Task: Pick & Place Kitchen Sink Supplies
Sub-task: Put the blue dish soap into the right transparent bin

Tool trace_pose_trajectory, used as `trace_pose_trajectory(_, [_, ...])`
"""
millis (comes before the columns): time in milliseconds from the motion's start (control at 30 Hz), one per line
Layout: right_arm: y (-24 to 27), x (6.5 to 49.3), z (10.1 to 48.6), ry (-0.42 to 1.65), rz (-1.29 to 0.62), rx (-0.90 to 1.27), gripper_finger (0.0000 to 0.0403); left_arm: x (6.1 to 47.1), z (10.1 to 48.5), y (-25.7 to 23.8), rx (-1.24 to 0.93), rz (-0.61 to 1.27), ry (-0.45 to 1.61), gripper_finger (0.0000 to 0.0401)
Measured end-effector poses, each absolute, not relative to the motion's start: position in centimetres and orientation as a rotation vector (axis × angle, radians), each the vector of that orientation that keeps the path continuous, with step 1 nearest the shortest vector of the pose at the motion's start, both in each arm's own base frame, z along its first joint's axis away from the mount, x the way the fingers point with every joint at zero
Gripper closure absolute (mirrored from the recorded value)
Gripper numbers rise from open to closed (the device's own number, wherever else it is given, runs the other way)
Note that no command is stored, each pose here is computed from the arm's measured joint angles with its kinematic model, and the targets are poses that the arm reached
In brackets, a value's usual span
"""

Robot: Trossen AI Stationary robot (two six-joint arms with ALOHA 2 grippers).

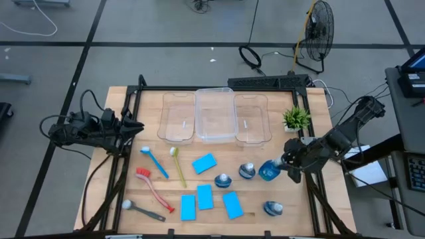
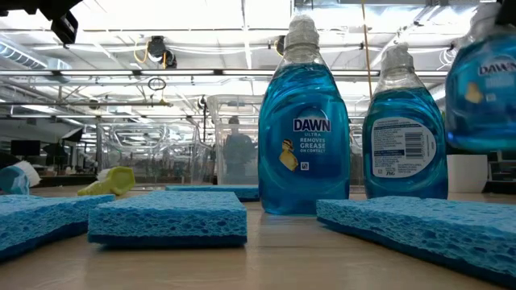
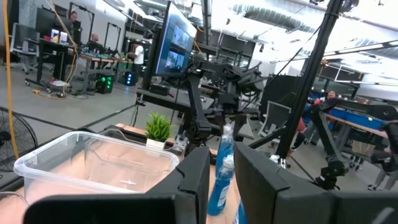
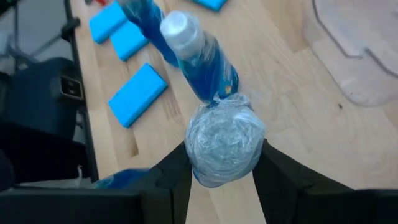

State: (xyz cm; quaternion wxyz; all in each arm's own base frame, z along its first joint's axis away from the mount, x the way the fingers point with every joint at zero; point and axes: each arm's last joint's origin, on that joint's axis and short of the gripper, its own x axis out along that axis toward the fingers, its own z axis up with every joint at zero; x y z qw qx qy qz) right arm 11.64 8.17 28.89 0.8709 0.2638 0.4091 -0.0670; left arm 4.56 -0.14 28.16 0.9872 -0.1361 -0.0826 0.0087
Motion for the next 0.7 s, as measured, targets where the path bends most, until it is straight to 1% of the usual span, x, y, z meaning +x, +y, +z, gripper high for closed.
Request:
trace_pose_trajectory(167, [7.2,10.9,30.1,0.75,-0.153,0.545,0.0269,4.6,28.2,-0.1,-0.273,0.018,-0.166,0.0325])
trace_pose_trajectory(367, [6.2,10.1,32.4,0.595,-0.173,0.488,0.0269,4.6,28.2,-0.1,-0.274,0.018,-0.166,0.0324])
trace_pose_trajectory(600, [5.2,9.6,35.4,0.428,-0.235,0.349,0.0269,4.6,28.2,-0.1,-0.272,0.018,-0.166,0.0324])
trace_pose_trajectory(700, [4.8,9.4,36.2,0.357,-0.311,0.282,0.0272,4.6,28.2,-0.1,-0.272,0.018,-0.166,0.0325])
